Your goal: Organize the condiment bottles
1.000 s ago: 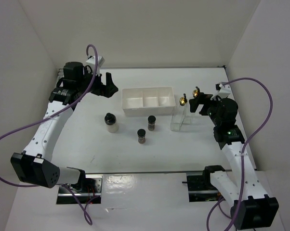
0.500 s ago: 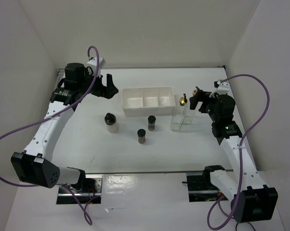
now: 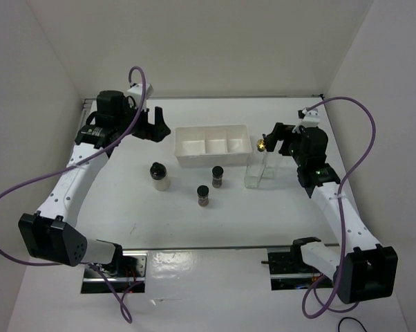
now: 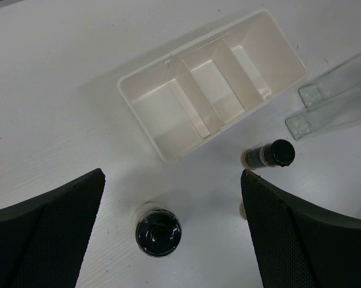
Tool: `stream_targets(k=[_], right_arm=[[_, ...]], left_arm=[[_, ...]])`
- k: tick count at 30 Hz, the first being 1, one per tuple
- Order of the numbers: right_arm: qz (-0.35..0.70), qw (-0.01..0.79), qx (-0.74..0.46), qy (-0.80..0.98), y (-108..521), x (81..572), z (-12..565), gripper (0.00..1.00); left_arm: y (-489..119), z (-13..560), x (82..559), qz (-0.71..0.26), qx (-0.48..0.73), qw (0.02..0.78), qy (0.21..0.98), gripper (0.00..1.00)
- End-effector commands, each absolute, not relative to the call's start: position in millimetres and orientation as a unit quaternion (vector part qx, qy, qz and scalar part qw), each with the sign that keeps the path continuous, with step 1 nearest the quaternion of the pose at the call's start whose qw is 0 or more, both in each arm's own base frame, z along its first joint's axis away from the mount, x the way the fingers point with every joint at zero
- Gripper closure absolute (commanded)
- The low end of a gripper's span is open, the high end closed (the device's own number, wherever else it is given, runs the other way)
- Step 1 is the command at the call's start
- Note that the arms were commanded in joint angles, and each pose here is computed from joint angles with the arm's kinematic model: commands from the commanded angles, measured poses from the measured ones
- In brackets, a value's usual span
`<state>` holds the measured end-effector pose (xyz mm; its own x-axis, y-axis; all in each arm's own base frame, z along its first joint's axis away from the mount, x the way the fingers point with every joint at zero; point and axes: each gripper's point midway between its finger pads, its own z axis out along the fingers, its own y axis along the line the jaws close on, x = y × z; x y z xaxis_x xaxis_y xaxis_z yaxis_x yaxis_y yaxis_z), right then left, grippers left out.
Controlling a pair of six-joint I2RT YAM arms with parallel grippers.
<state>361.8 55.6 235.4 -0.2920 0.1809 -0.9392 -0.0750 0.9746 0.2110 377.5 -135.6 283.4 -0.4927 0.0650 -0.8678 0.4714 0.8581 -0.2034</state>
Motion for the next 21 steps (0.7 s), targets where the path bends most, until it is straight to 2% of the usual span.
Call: stream_targets(k=[1,7,11,13,17,21], right_arm=[[0.093,0.638,0.037,0.764,51,374,270,0.02],[0.081,0.639,0.047,0.763,46,377,269,0.03],[0.076,0.632,0.05,0.769,45,380,262,0.1],[0.073,0.629,0.046,0.773,45,382,258,0.18],[0.073,0.628,0.039,0.774,47,386,257,0.22],[0.076,0.624,0.029,0.777,52,389,255,0.32]], left_arm=[[-137,290,384,-0.207,0.176,0.493,0.826,0.0],[-138,290,387,-0.207,0.176,0.493,0.827,0.0],[-139,286,391,-0.207,0.175,0.488,0.83,0.0],[-139,286,391,-0.207,0.175,0.488,0.83,0.0],[-139,283,393,-0.207,0.174,0.484,0.832,0.0],[-139,285,392,-0.207,0.174,0.484,0.832,0.0]])
